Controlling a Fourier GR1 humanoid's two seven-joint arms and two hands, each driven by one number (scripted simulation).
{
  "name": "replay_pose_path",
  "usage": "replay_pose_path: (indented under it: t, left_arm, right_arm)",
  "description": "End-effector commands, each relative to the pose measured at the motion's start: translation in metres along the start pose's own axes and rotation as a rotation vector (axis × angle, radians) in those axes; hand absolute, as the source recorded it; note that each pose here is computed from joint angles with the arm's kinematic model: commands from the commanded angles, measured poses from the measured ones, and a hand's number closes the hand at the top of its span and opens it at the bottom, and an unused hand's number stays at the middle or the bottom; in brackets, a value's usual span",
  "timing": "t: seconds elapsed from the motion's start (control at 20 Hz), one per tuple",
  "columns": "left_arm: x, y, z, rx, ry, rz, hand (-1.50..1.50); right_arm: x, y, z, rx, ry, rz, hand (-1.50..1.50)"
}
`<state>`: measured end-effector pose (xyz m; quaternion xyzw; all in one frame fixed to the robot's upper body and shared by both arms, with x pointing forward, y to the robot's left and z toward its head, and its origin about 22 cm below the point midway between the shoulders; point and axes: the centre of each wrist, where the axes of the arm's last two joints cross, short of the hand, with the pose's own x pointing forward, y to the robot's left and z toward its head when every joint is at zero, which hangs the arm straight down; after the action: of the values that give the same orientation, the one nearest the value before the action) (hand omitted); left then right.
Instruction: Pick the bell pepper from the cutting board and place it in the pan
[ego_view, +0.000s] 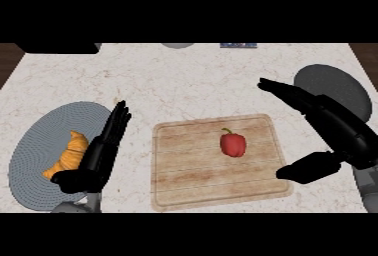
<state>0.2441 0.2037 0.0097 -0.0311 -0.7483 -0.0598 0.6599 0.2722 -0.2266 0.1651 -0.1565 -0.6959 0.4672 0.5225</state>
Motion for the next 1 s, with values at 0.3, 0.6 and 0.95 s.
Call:
replay_pose_path:
  t: [0.3,0.6,0.95]
  left_arm:
    - [0.004,-0.003,-0.010,-0.006,-0.021,-0.017,0.00]
    - [-0.015,0.003,0.002,0.004,-0.004,-0.018,0.00]
    - [-0.001,0.015,0.000,0.028,-0.015,-0.017,0.00]
  right_arm:
    - [0.015,0.050,-0.056,0.345,0.199,0.347,-1.50]
    - [0.016,0.086,-0.068,0.434,0.250,0.453,-1.50]
    - [0.022,0.095,-0.052,0.421,0.289,0.415,-1.50]
